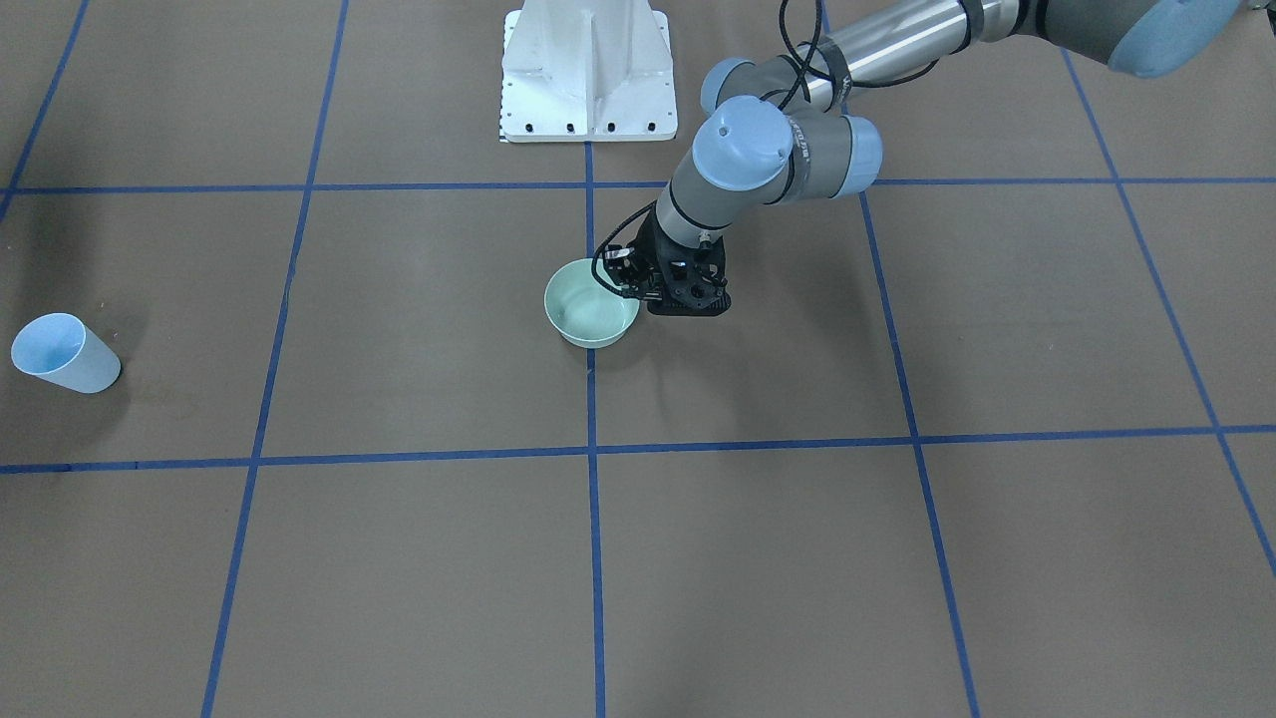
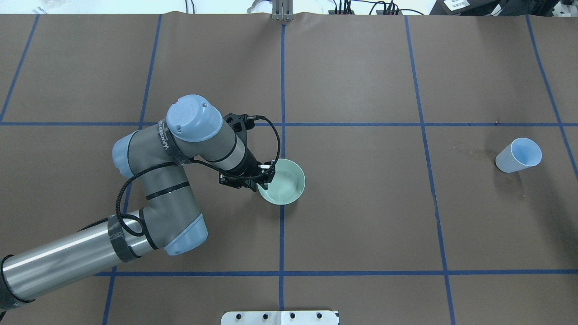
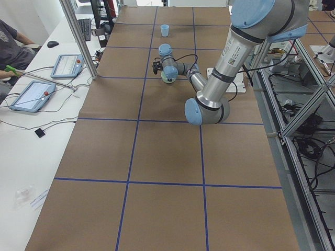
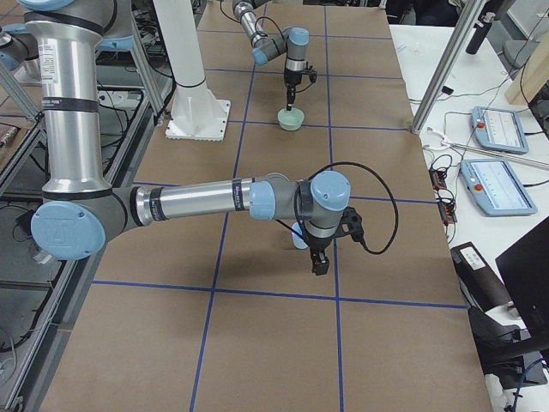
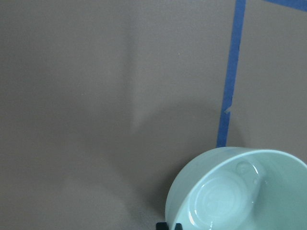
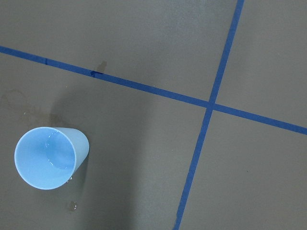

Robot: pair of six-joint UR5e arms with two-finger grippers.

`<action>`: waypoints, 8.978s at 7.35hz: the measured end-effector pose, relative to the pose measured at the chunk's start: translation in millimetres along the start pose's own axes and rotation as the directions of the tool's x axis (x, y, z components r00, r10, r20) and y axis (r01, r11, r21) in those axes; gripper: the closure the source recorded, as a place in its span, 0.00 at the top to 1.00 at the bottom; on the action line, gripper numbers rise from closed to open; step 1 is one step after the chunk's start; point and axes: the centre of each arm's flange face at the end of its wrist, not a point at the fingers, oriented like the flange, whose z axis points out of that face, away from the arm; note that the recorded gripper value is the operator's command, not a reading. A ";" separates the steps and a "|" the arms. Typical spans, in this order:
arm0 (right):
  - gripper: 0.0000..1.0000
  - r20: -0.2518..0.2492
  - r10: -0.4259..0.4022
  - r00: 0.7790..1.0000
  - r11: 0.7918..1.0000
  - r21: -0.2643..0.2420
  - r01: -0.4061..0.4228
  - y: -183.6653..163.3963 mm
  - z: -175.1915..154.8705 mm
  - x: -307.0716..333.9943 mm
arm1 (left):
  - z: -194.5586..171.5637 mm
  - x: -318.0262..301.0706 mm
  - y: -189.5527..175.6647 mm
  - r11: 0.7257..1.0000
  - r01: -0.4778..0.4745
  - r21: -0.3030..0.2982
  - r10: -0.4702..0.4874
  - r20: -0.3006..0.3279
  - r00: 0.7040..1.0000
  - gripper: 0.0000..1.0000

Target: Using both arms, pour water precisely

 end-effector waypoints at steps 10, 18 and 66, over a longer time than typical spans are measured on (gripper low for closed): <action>1.00 0.081 -0.209 0.975 0.954 0.237 0.185 14.4 76.2 -67.8 | -62.8 -55.7 -9.3 0.997 0.029 0.067 -0.027 -0.026 0.999 1.00; 0.99 0.072 -0.273 0.959 0.840 0.504 0.201 94.5 131.1 -99.7 | -48.1 -63.0 -10.4 0.997 0.039 0.060 -0.039 -0.001 0.999 1.00; 0.36 -0.388 -0.378 0.840 0.770 0.372 0.519 -51.1 106.8 -661.8 | -121.7 -228.4 -87.8 0.995 -0.022 0.096 0.014 0.084 0.996 1.00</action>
